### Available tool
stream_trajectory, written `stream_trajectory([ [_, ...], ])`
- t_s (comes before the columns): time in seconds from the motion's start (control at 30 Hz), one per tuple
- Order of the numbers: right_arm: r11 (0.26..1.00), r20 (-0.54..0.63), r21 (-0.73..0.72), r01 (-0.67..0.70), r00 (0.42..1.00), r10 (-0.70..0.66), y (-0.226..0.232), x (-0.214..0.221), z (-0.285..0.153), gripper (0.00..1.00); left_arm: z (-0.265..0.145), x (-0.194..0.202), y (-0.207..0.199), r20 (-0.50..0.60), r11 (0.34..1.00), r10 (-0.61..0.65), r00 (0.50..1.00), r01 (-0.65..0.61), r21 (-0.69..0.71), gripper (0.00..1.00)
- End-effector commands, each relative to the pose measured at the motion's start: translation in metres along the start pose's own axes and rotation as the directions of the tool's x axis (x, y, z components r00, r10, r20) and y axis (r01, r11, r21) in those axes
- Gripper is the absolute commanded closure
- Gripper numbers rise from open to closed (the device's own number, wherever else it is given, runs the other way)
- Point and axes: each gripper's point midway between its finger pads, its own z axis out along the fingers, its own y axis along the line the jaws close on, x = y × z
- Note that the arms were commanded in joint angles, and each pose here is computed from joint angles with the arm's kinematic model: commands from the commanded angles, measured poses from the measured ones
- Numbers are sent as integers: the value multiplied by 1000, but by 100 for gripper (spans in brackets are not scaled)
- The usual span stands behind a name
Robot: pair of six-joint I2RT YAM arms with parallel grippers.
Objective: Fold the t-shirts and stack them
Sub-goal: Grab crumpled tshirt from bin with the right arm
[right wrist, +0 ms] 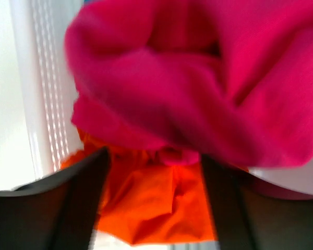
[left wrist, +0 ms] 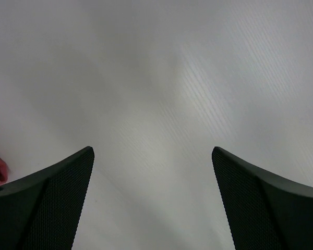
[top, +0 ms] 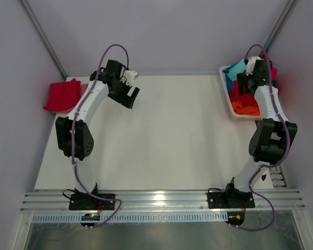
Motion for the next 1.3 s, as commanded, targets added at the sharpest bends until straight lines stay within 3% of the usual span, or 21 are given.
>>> stream_trajectory([
  [0.0, 994, 131, 82, -77, 989, 66, -30, -60, -7, 11, -2, -27, 5, 54, 999, -7, 999, 10, -45, 1],
  [0.03, 995, 120, 64, -77, 990, 69, -27, -59, -3, 3, -1, -30, 4, 58, 999, -13, 998, 16, -43, 1],
  [0.27, 996, 103, -3, -88, 991, 88, -16, -69, 26, 3, 8, -55, -19, 96, 1000, -11, 995, 11, 0, 1],
  [0.47, 997, 121, -51, -56, 991, 62, -9, -87, 17, 3, 15, -62, -25, 100, 1000, -19, 995, 17, 18, 1],
  [0.73, 998, 77, 57, -36, 997, 31, -12, -76, 30, 5, 20, -65, -33, 96, 1000, 10, 995, -12, 16, 1],
  [0.77, 998, 64, 51, -20, 998, 17, -11, -74, 34, 13, 22, -64, -35, 91, 1000, 10, 996, -12, 18, 1],
  [0.8, 1000, 41, 22, -4, 999, 3, -4, -67, 39, 32, 23, -63, -36, 84, 1000, 8, 996, -9, 20, 1],
  [0.83, 999, 7, -49, 12, 1000, -12, 10, -56, 43, 96, 23, -62, -37, 81, 1000, 11, 997, -13, 19, 1],
  [0.93, 986, -56, -163, 28, 998, -38, 36, -31, 51, 97, 24, -59, -39, 67, 1000, 22, 997, -23, 8, 1],
  [1.03, 975, -5, -221, 20, 1000, -21, 47, -44, 43, 97, 23, -56, -41, 59, 999, 44, 997, -44, -6, 1],
  [1.23, 960, 158, -279, 2, 986, 44, 48, -124, -22, 97, 26, -55, -55, 44, 996, 91, 995, -90, -20, 1],
  [1.27, 961, 269, -274, 17, 961, 60, 40, -168, -59, 97, 28, -53, -55, 35, 995, 100, 994, -99, -33, 1],
])
